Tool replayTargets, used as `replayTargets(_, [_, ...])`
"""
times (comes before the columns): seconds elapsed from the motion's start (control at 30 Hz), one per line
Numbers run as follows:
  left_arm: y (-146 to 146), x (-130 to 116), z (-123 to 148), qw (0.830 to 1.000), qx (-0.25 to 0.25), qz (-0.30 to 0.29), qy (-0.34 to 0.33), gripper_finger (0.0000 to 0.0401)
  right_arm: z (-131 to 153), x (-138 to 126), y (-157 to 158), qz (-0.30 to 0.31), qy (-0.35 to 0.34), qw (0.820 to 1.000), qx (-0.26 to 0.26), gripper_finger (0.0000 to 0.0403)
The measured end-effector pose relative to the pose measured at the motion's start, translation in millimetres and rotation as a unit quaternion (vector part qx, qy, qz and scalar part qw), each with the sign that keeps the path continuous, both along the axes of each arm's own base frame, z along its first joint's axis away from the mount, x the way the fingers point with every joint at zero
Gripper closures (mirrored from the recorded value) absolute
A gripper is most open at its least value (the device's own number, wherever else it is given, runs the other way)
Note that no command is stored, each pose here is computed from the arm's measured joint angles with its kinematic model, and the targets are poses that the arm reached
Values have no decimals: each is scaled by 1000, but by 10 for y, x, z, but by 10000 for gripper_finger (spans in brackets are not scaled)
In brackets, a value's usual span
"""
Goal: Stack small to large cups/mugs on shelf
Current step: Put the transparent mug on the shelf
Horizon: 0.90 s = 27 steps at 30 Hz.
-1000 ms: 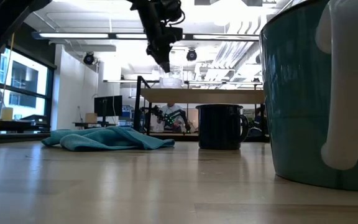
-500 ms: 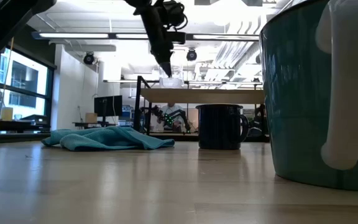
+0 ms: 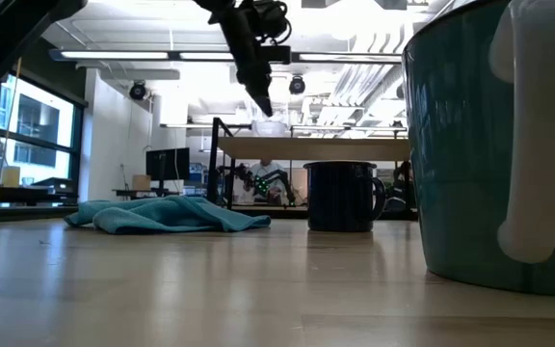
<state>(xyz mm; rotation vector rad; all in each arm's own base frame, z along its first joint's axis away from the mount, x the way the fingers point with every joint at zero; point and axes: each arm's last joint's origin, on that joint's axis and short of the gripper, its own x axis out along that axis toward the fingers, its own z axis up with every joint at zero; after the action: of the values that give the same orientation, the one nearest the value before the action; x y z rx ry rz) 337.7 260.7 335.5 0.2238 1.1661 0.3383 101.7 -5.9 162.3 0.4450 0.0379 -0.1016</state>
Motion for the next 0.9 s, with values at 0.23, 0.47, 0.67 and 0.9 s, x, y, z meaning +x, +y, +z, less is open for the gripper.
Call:
replayTargets(0.23, [-62,46,0,999,15,-29,14,361,0,0,0,0,0,1000,1,269])
replayTargets(0.47, [-58,29,-6,999,17,-23,25,325,0,0,0,0,0,1000,1,269])
replayTargets(0.67, [-57,32,-4,999,20,-22,25,281,0,0,0,0,0,1000,1,269])
replayTargets(0.9, [-108,70,2,999,21,-27,23,248,0,0,0,0,0,1000,0,269])
